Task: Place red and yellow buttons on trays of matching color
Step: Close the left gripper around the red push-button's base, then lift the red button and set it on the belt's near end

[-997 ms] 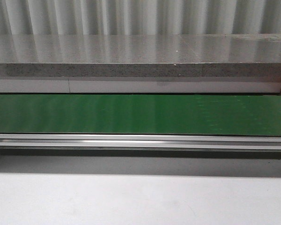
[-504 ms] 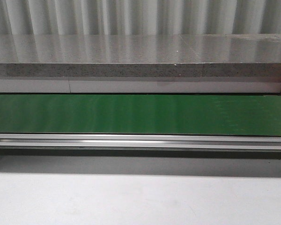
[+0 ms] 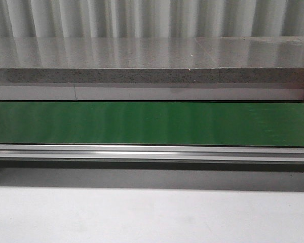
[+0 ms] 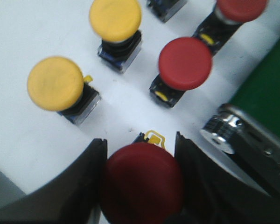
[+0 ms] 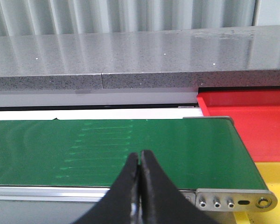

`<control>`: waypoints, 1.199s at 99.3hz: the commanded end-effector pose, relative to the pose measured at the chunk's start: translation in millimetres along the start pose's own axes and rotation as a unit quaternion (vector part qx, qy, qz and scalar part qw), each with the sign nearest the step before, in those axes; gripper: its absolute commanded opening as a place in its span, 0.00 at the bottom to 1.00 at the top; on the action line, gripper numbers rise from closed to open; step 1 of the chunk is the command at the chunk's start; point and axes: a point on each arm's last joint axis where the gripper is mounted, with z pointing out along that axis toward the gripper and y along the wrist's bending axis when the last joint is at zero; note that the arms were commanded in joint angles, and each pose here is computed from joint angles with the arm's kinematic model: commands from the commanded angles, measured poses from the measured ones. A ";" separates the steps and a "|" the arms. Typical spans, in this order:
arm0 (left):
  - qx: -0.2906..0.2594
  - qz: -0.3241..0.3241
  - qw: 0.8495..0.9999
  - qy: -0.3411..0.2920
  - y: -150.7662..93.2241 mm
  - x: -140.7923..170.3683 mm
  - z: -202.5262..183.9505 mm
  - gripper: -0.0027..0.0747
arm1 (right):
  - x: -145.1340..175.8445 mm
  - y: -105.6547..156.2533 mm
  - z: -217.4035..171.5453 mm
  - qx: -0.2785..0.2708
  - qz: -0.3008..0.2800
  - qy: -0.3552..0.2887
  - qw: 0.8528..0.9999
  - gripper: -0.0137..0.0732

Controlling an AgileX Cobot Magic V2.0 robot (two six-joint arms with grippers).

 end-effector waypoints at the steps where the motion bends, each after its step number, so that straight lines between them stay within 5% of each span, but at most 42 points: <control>1: 0.020 0.032 0.998 -0.053 -7.6 -20.7 -31.2 0.01 | -14.1 0.5 -2.9 -0.001 -0.007 -0.060 0.998 0.01; 35: 0.105 0.103 0.985 -0.087 -50.6 -63.9 -77.8 0.01 | -14.1 0.5 -2.9 -0.001 -0.007 -0.060 0.998 0.01; 75: 0.122 0.157 0.980 -0.027 -118.7 -81.5 -25.1 0.01 | -14.1 0.5 -2.9 -0.001 -0.007 -0.060 0.998 0.01; 104: 0.127 0.172 0.977 -0.003 -137.7 -80.2 -3.6 0.01 | -14.1 0.5 -2.9 -0.001 -0.007 -0.060 0.998 0.01; 111: 0.129 0.169 0.977 -0.001 -138.1 -79.8 -3.3 0.07 | -14.1 0.5 -2.9 -0.001 -0.007 -0.060 0.998 0.01; 119: 0.132 0.164 0.978 0.002 -138.6 -79.4 -3.4 0.25 | -14.1 0.5 -2.9 -0.001 -0.007 -0.060 0.998 0.01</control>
